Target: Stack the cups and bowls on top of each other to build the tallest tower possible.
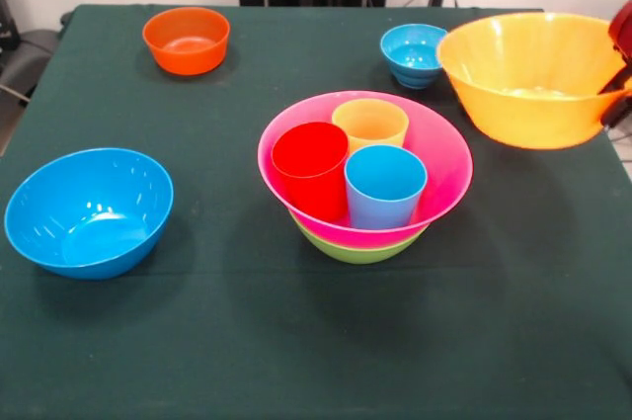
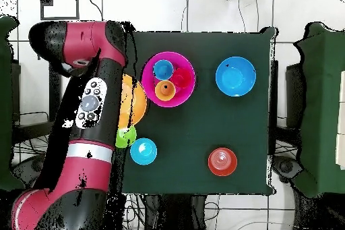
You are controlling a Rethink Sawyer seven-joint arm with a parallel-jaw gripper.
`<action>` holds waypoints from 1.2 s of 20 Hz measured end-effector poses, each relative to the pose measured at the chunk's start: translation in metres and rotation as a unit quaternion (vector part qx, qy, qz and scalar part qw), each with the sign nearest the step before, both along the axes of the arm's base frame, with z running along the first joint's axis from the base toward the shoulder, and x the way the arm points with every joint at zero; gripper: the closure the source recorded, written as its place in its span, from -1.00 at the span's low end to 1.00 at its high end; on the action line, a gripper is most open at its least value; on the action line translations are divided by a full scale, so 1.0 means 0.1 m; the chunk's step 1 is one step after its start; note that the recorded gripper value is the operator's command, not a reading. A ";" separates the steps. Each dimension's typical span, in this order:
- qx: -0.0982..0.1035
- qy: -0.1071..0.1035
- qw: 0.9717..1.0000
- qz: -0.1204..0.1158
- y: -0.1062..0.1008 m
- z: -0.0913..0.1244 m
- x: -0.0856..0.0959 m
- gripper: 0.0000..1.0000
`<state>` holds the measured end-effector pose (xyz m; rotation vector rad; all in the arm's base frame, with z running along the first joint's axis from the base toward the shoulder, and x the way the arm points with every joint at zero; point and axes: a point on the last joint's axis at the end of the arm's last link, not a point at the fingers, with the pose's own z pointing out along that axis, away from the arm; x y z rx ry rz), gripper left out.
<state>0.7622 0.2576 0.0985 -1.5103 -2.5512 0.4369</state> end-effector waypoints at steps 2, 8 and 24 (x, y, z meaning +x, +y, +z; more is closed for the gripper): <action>-0.007 0.011 1.000 -0.006 -0.15 0.12 0.03 1.00; -0.029 0.060 0.998 -0.019 -0.63 0.50 0.20 1.00; -0.024 0.088 0.995 0.047 -1.24 1.50 0.75 1.00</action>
